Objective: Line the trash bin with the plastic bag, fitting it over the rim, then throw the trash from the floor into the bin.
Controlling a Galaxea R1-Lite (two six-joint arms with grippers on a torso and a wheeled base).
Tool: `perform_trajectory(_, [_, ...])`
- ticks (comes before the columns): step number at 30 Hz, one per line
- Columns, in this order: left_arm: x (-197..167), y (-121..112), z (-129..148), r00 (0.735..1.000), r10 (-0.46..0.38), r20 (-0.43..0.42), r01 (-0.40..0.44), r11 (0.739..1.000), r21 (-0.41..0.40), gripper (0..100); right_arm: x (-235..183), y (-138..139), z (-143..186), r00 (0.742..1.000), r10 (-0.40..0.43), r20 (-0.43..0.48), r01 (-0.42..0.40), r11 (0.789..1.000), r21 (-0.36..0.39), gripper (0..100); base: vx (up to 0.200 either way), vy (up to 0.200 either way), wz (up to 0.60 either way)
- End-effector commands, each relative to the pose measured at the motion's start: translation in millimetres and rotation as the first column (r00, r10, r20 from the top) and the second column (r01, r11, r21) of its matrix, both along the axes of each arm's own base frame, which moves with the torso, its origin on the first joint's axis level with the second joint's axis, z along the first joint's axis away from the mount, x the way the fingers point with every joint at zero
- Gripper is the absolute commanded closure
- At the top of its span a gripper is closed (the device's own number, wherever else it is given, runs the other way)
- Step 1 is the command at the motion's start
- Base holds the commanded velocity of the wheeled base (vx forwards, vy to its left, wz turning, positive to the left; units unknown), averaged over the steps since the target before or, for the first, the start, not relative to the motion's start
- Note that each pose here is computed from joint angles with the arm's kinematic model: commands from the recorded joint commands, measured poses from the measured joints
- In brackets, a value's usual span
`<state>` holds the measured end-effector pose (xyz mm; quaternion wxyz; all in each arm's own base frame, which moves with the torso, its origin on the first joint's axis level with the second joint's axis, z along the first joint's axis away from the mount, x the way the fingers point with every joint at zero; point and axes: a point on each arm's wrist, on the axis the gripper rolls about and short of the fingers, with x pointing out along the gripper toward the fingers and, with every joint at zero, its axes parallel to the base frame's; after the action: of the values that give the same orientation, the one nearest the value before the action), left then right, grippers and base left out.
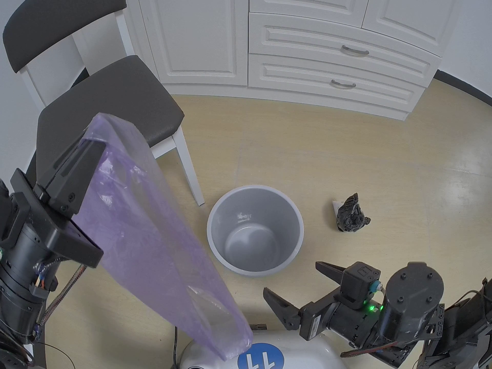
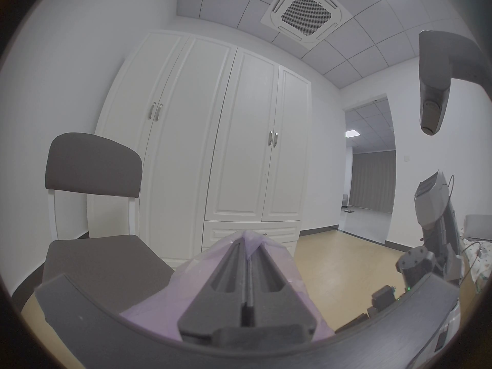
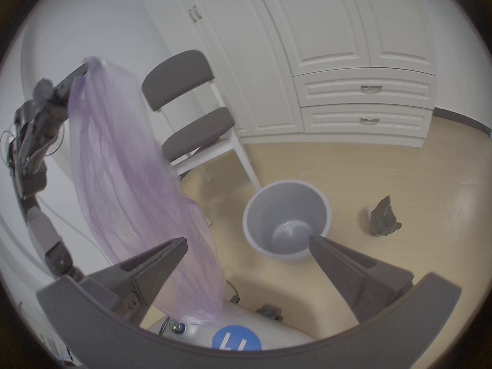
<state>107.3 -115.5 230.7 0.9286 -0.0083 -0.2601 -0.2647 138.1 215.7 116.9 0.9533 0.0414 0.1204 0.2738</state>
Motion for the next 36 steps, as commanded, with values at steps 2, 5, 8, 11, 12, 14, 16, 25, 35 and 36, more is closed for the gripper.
perform_trajectory(2, [5, -4, -2, 1.000, 0.014, -0.014, -0.014, 1.000, 0.011, 100, -10, -5, -1, 1.000, 0.029, -0.004, -0.029, 0.999, -0.016, 0, 0.000, 0.000, 0.00])
perform_trajectory(5, [9, -7, -1, 0.999, 0.034, -0.023, -0.034, 0.999, 0.004, 100, -21, -7, 1, 0.996, 0.087, -0.010, -0.087, 0.996, -0.020, 0, 0.000, 0.000, 0.00])
perform_trajectory(8, [12, -9, 2, 0.997, 0.067, -0.033, -0.068, 0.998, -0.014, 100, -31, -3, -3, 0.989, 0.142, -0.028, -0.143, 0.989, -0.036, 0, 0.000, 0.000, 0.00])
perform_trajectory(11, [12, -9, 3, 0.997, 0.072, -0.032, -0.072, 0.997, -0.022, 100, -37, 5, -11, 0.982, 0.183, -0.053, -0.186, 0.981, -0.053, 0, 0.000, 0.000, 0.00])
perform_trajectory(12, [12, -9, 4, 0.997, 0.073, -0.031, -0.074, 0.997, -0.025, 100, -38, 13, -20, 0.978, 0.198, -0.073, -0.203, 0.977, -0.069, 0, 0.000, 0.000, 0.00])
perform_trajectory(14, [12, -9, 5, 0.997, 0.076, -0.028, -0.077, 0.997, -0.029, 100, -35, 24, -29, 0.976, 0.197, -0.096, -0.203, 0.977, -0.069, 0, 0.000, 0.000, 0.00])
perform_trajectory(16, [12, -9, 5, 0.997, 0.076, -0.028, -0.077, 0.997, -0.029, 100, -36, 25, -30, 0.975, 0.198, -0.097, -0.205, 0.977, -0.067, 0, 0.000, 0.000, 0.00])
perform_trajectory(25, [12, -8, 11, 0.996, 0.092, -0.018, -0.092, 0.994, -0.055, 100, -21, 64, -61, 0.972, 0.179, -0.151, -0.186, 0.982, -0.034, 0, 0.000, 0.000, 0.00])
perform_trajectory(35, [8, -3, 17, 0.995, 0.097, 0.005, -0.096, 0.992, -0.077, 100, 4, 78, -59, 0.985, 0.115, -0.129, -0.110, 0.993, 0.039, 0, 0.000, 0.000, 0.00])
perform_trajectory(36, [8, -3, 18, 0.995, 0.097, 0.006, -0.096, 0.992, -0.078, 100, 7, 78, -60, 0.986, 0.107, -0.130, -0.103, 0.994, 0.038, 0, 0.000, 0.000, 0.00])
